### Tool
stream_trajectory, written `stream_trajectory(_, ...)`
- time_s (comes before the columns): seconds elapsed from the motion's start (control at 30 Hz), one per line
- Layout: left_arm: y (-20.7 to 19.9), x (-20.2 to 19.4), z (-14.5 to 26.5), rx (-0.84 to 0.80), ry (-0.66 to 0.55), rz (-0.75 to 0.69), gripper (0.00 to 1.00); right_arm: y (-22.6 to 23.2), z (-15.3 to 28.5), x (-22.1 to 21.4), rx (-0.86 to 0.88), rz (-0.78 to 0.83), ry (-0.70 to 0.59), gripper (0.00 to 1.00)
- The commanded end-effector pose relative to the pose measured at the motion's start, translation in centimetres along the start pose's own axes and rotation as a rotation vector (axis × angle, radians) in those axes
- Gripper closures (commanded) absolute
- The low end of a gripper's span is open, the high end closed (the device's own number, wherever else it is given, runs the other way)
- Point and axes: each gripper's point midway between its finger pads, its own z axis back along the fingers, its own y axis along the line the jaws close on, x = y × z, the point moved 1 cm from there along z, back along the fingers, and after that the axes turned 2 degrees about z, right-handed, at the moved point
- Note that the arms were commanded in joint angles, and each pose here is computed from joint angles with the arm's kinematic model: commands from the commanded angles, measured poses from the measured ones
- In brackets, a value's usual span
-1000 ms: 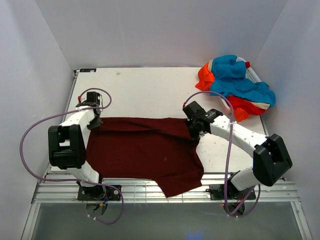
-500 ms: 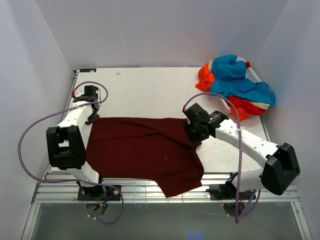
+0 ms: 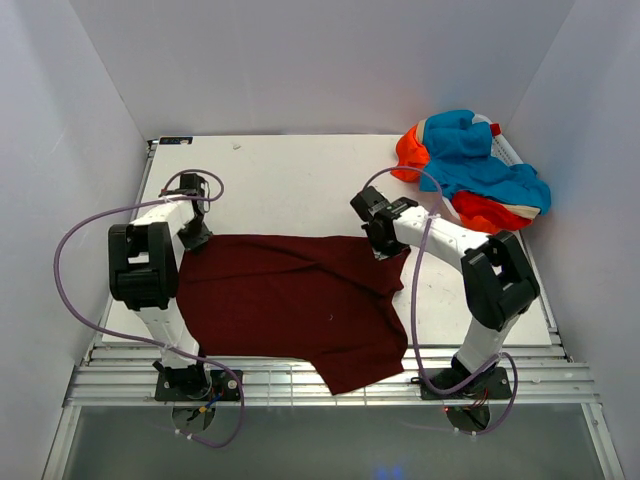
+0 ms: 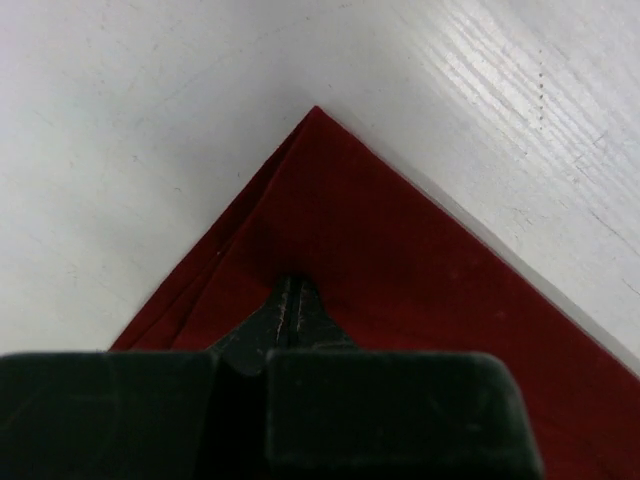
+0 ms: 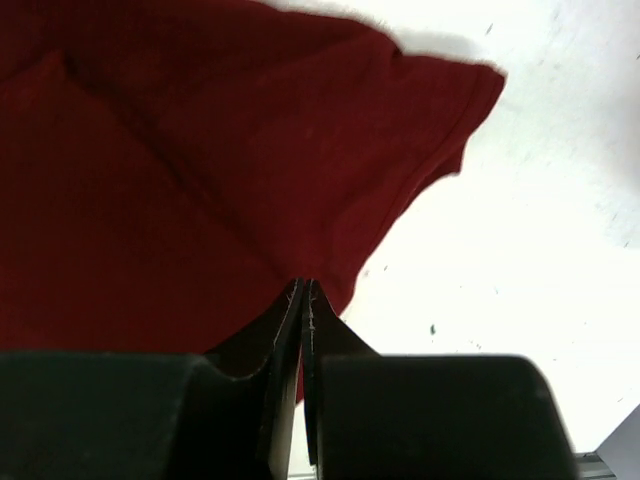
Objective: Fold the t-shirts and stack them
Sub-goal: Fold the tshirt
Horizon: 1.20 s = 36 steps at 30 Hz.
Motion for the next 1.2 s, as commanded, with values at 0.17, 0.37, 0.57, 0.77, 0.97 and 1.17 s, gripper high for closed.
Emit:
stream_trajectory(0.17, -1.3, -0.2, -0.8, -0.041, 0.059, -0.030, 1.00, -3.7, -2.3, 3.6, -0.086, -0.072, -0.041, 0.92)
stream_trajectory(0.37, -1.0, -0.2, -2.0, 0.006, 0.062, -0.043, 1.00, -3.9, -5.5, 1.6, -0.042, -0.088, 0.052, 0.92)
stream_trajectory(0.57, -1.2, 0.6, -2.6, 0.024, 0.051, -0.064, 1.00, -3.1, -7.8, 0.2, -0.017, -0.083, 0.124, 0.92)
stream_trajectory(0.77, -0.9, 2.1, -3.4, 0.056, 0.028, -0.076, 1.00, -4.6, -9.2, -0.4, -0.046, -0.108, 0.178, 0.92)
stream_trajectory(0.97, -0.8, 3.4, -4.5, 0.072, 0.029, -0.071, 1.00, -7.2, -9.9, 1.0, -0.080, -0.133, 0.180, 0.92)
stream_trajectory(1.17, -2.6, 3.7, -5.3, 0.014, 0.060, -0.063, 1.00, -9.0, -11.4, 4.5, -0.087, -0.142, 0.162, 0.92)
